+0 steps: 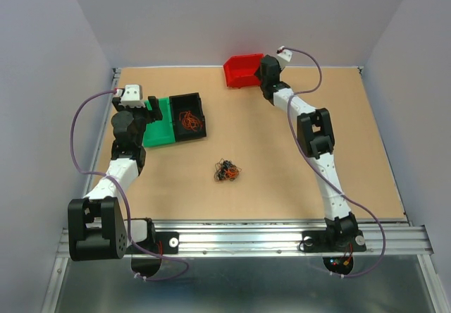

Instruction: Untangle the cables

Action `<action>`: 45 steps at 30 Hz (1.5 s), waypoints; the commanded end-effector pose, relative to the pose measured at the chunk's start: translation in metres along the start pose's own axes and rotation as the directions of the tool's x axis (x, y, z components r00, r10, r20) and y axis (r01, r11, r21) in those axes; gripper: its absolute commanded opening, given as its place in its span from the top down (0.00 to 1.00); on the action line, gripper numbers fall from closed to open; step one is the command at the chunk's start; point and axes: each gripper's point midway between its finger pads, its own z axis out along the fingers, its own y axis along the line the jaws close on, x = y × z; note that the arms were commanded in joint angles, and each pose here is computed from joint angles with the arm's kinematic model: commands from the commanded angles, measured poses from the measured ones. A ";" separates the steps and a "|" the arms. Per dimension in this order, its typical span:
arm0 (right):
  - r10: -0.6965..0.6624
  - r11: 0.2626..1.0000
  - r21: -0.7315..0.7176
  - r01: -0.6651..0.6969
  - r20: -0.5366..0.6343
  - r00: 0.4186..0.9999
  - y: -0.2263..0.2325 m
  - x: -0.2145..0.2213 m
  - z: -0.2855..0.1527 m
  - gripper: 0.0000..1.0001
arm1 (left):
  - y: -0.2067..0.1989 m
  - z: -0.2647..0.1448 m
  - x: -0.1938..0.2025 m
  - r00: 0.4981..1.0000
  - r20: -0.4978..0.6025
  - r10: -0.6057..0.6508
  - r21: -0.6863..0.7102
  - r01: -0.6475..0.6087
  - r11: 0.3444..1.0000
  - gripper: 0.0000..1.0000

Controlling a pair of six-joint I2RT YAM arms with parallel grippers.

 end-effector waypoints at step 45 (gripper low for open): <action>-0.259 0.946 -0.283 0.158 -0.369 0.893 -0.093 0.003 -0.236 0.64 | -0.026 -0.013 -0.041 0.989 0.137 0.057 0.123 -0.075 0.990 0.12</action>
